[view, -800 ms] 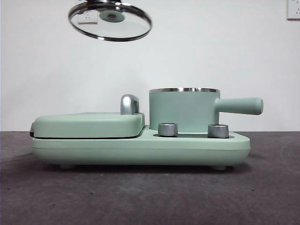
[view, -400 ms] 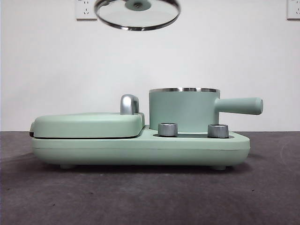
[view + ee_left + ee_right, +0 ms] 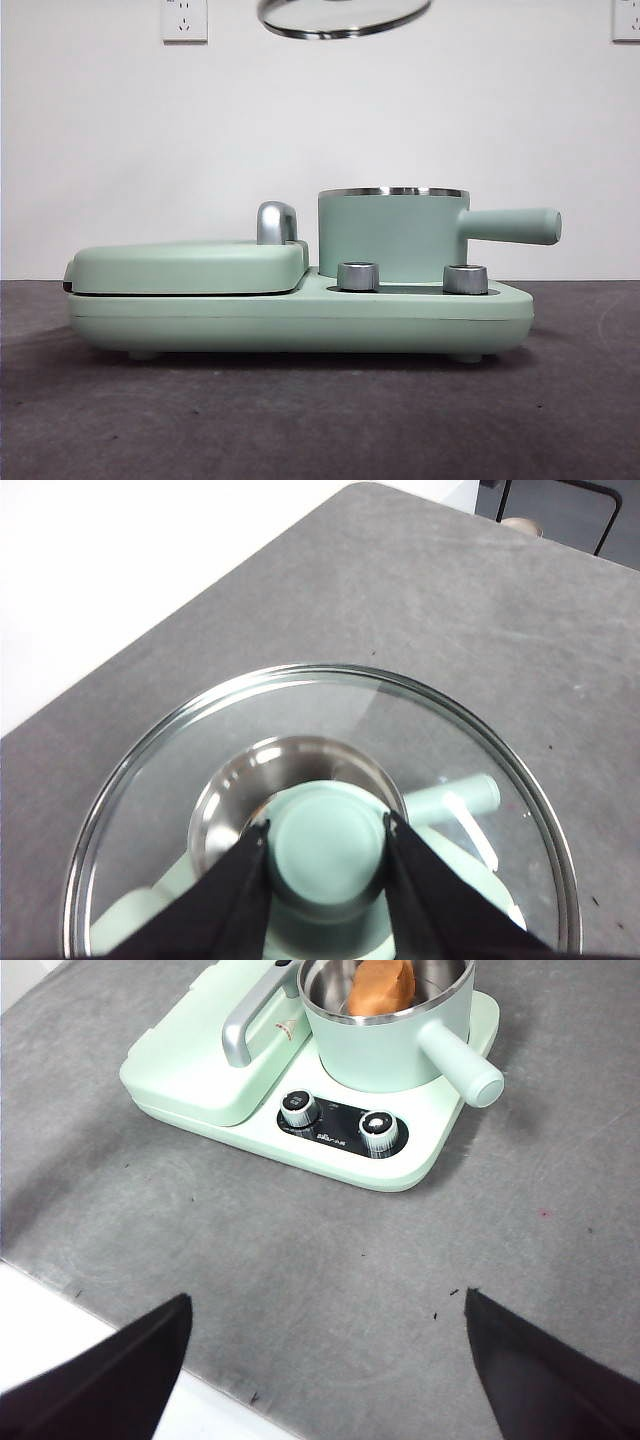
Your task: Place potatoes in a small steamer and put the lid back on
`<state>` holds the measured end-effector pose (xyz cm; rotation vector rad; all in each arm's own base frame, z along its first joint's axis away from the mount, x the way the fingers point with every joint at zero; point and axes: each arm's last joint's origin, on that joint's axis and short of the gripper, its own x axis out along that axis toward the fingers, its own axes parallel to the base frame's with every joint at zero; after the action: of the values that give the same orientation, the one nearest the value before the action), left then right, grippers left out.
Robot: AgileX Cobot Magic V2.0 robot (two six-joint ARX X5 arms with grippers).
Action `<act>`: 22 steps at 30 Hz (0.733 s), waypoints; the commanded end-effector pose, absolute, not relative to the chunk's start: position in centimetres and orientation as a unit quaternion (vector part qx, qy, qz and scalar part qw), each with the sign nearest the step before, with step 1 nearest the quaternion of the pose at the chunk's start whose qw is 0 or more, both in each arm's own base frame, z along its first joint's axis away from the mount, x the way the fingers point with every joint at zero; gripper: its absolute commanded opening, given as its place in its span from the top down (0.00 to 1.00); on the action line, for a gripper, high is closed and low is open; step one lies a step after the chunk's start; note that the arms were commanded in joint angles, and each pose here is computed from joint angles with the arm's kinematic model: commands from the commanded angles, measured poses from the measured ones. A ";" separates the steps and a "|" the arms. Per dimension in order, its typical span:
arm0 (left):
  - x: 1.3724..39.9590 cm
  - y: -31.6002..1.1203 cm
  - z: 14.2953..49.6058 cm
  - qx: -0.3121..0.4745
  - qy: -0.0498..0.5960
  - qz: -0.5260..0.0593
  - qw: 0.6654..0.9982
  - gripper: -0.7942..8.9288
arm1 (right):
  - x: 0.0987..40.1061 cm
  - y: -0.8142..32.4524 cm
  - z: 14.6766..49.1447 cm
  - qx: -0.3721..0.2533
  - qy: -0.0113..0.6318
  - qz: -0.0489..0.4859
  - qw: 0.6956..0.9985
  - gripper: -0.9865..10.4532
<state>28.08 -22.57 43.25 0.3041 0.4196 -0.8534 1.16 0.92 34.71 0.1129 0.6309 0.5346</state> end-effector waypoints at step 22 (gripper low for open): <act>35.0 -28.9 35.5 0.125 0.203 -0.413 0.879 0.90 | 1.1 0.9 35.0 0.074 0.303 0.256 0.915 0.53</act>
<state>34.81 -28.32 34.90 0.2658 0.4712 -0.8485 1.17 0.91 34.71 0.1296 0.6347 0.5236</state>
